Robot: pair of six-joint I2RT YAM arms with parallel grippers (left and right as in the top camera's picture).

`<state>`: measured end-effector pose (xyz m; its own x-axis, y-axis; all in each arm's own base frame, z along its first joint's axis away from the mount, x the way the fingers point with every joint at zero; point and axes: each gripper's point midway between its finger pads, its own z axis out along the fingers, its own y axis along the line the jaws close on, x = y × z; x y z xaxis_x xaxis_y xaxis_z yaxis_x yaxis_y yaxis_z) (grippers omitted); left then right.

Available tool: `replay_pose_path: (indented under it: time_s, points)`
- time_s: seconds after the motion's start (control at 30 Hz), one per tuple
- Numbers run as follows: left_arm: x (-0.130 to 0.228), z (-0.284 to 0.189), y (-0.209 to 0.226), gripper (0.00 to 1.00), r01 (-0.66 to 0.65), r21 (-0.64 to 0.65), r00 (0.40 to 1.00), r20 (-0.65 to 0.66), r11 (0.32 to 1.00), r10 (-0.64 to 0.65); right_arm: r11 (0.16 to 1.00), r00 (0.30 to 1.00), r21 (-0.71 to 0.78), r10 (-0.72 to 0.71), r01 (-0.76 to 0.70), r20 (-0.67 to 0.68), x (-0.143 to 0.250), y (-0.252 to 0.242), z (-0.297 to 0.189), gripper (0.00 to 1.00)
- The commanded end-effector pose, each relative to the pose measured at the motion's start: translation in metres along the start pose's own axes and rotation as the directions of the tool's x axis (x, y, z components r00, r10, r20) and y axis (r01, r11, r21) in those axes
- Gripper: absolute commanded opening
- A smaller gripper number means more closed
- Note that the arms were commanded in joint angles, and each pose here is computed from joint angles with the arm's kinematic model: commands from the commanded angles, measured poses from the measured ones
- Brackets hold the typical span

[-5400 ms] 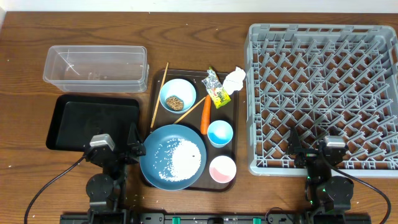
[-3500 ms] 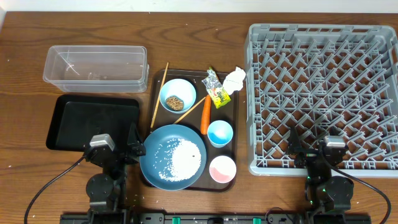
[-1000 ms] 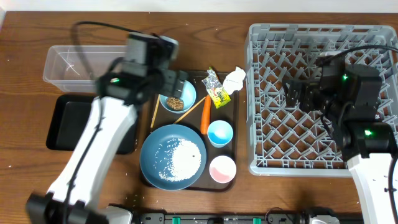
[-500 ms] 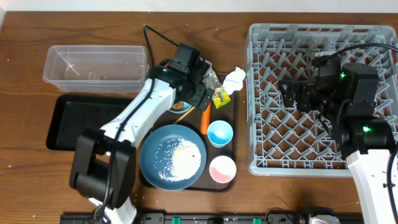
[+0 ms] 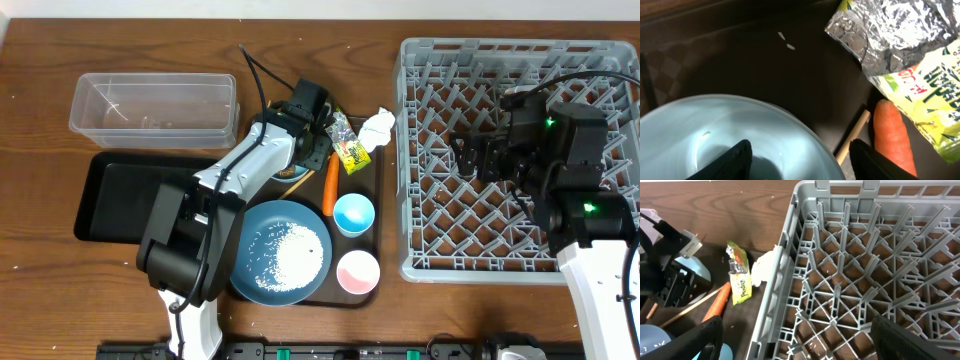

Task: Sort waste into correct bins and load items into the dishwasher rack
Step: 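Reach the left gripper to the small light-blue bowl and grasp its rim, then lift the bowl left over the black tray and tip out the brown food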

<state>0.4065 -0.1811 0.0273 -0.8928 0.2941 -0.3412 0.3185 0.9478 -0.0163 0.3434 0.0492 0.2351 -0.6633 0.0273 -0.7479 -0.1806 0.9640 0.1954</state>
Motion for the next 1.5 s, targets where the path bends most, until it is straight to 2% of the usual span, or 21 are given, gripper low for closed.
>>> replay_pose_path:
  time_s: [0.0,0.13,0.27,0.37,0.47,1.03,1.07,1.13,1.33,1.47]
  points:
    - [-0.01,-0.004,0.005,0.59,0.026,-0.025,0.999,0.029,0.999,-0.025,1.0,1.0,-0.005,-0.016,0.016,0.014,-0.007,0.002,-0.003,0.87]
    - [-0.008,-0.003,0.004,0.55,0.045,-0.021,0.999,0.025,0.999,-0.045,1.0,1.0,-0.004,-0.016,0.016,0.014,-0.007,0.002,-0.003,0.85]
    - [-0.005,0.002,0.004,0.36,0.06,-0.021,0.998,0.026,0.998,-0.06,1.0,1.0,0.012,-0.016,0.016,0.013,-0.007,-0.001,-0.003,0.84]
    - [-0.004,0.006,0.004,0.27,0.06,-0.021,0.998,0.023,0.998,-0.06,1.0,1.0,0.014,-0.016,0.016,0.014,-0.007,-0.001,-0.003,0.84]
    - [-0.004,0.011,0.004,0.24,0.063,-0.021,0.998,0.023,0.998,-0.062,1.0,1.0,0.014,-0.015,0.015,0.012,-0.006,-0.001,-0.003,0.83]
    - [0.002,0.032,0.005,0.24,0.089,-0.026,0.996,0.002,0.996,-0.089,0.999,1.0,0.036,-0.011,0.011,-0.004,-0.003,-0.005,-0.003,0.84]
    - [0.001,0.032,0.005,0.21,0.089,-0.025,0.996,0.004,0.996,-0.089,0.999,1.0,0.044,-0.011,0.011,-0.006,-0.002,-0.007,-0.003,0.84]
    - [0.0,0.032,0.005,0.06,0.094,-0.025,0.996,0.008,0.995,-0.094,0.999,1.0,0.049,-0.01,0.01,-0.011,-0.001,-0.007,-0.003,0.84]
    - [-0.008,0.021,0.004,0.06,0.095,-0.019,0.995,0.036,0.995,-0.094,0.999,1.0,0.049,-0.01,0.01,-0.011,-0.001,-0.007,-0.003,0.84]
    - [-0.024,-0.013,0.003,0.06,0.104,-0.005,0.991,0.083,0.995,-0.104,0.999,1.0,0.049,-0.009,0.01,-0.011,-0.001,-0.007,-0.003,0.84]
